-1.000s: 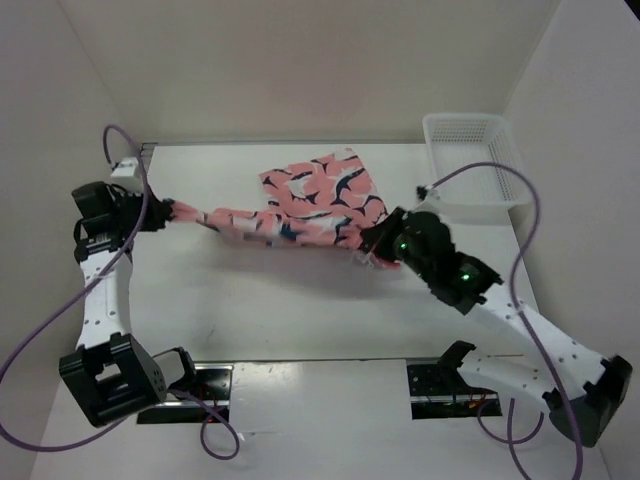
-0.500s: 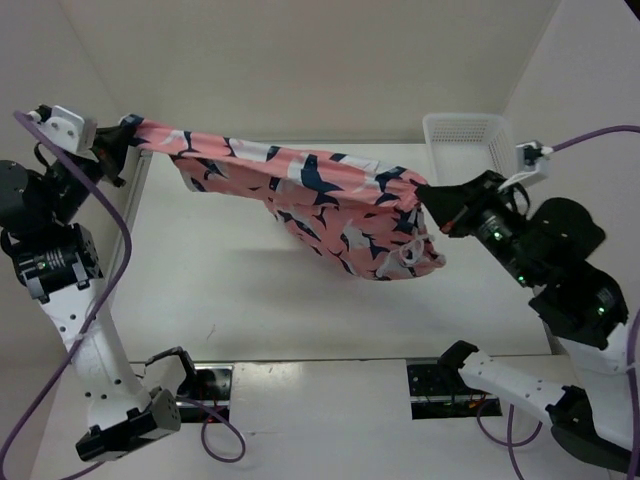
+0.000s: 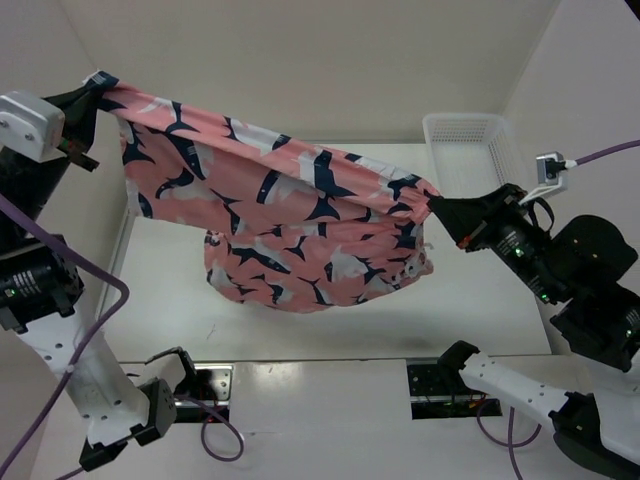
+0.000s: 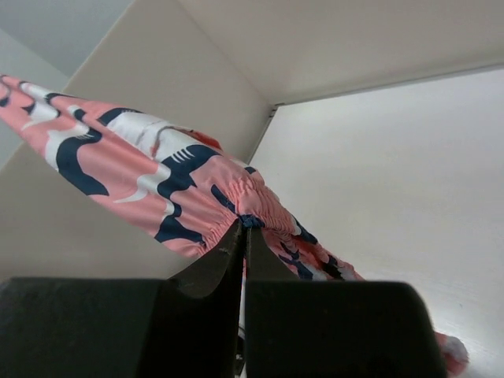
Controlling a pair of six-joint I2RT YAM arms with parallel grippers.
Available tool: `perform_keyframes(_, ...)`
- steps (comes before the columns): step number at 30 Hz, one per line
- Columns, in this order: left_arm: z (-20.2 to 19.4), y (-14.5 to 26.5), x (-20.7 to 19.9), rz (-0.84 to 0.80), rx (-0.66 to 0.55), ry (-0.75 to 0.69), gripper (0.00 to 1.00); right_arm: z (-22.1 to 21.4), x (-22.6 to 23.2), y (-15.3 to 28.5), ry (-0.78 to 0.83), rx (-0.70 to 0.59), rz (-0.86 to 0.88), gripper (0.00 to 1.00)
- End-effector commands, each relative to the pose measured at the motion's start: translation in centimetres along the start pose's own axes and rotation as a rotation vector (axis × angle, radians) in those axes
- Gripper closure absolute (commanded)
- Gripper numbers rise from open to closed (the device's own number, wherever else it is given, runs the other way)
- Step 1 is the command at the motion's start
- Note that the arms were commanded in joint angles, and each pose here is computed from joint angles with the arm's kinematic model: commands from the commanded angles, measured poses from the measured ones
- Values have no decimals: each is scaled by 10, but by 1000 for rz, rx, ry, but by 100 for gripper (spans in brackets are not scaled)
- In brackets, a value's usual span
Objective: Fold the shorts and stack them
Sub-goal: Fold the shorts
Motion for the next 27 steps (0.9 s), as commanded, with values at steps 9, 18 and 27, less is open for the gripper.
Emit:
perform_keyframes(9,-162,-32,44,24,197,210,100,-69,-54,-93,-16,125,-325,100)
perform_keyframes(18,-310,-86,38,-12,425,465,100,-95,-200,-151,-156,150,-513,100)
perform_keyframes(27,-413,-151,11,-89,558,574,100,-133,-281,-231,-160,307,-544,100)
Point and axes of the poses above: each gripper's point midway between its finger pads, its own y axis back along the fingers, its own x axis along the line the jaws close on, z = x × y, the point moved 8 cm from there along y, back along the fingers, and after that the axes turned 7 degrees about y, right-handed, at the moved point
